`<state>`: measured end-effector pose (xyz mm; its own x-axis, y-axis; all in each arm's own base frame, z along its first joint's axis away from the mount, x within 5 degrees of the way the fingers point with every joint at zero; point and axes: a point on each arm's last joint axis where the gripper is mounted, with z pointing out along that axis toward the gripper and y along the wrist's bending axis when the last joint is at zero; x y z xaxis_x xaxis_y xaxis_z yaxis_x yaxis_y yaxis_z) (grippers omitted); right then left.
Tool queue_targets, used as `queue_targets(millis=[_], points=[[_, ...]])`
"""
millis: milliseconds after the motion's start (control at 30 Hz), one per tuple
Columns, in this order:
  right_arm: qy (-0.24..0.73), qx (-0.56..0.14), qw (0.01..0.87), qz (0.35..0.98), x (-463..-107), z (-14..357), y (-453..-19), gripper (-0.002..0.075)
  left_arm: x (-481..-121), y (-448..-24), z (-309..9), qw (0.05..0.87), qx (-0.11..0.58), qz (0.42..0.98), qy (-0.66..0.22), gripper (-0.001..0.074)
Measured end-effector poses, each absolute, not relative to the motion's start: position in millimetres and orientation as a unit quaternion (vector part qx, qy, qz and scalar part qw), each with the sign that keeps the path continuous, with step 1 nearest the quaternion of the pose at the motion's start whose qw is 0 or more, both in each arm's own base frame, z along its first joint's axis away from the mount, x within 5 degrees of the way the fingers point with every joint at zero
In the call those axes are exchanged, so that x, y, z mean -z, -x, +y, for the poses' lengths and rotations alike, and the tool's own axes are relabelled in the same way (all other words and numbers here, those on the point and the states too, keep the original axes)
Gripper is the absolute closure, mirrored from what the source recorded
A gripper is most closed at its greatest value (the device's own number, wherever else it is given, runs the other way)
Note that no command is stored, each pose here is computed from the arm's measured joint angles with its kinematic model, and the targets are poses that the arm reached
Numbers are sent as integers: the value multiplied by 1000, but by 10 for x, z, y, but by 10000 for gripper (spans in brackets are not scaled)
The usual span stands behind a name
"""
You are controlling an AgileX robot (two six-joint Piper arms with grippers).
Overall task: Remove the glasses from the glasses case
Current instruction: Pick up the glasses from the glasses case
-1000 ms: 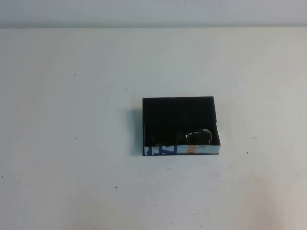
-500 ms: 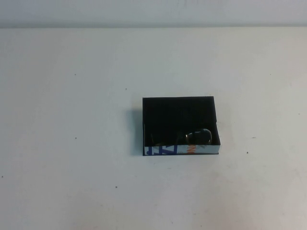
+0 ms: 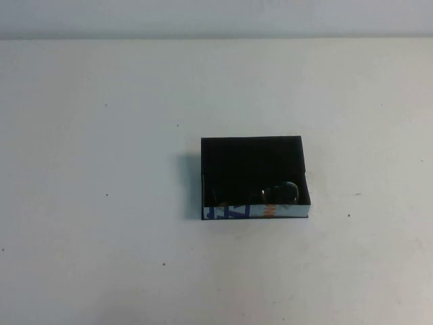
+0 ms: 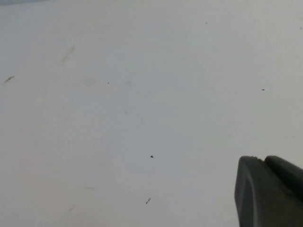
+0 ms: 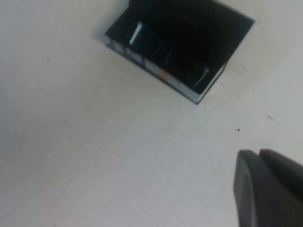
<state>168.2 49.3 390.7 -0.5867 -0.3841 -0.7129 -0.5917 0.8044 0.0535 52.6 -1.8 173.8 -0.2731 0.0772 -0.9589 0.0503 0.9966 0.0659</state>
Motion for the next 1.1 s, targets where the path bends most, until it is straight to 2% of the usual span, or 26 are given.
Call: queue_targets(millis=[133,333,467,600,700,767,1100], points=[[373,-149,286,870,-3821,672,-2176,744,-1738,-526,-18,602,-11,798,-40,740],[535,-107,225,807,-3567,1097,-2709,724,-1738,-526,-18,602,-11,798,-40,740],[617,-94,191,757,-3316,1450,-3052,653,-1738,-526,-18,602,-11,798,-40,740],[682,-67,169,709,-3117,1795,-3295,531,-1738,-526,-18,602,-11,798,-40,740],[719,-48,153,676,-2959,2008,-3415,452,-1738,-526,-18,602,-11,798,-40,740],[731,-49,143,665,-2832,2124,-3483,431,-1738,-526,-18,602,-11,798,-40,740],[740,-54,120,660,-2333,2385,-3760,433,-1738,-526,-18,602,-11,798,-40,740]])
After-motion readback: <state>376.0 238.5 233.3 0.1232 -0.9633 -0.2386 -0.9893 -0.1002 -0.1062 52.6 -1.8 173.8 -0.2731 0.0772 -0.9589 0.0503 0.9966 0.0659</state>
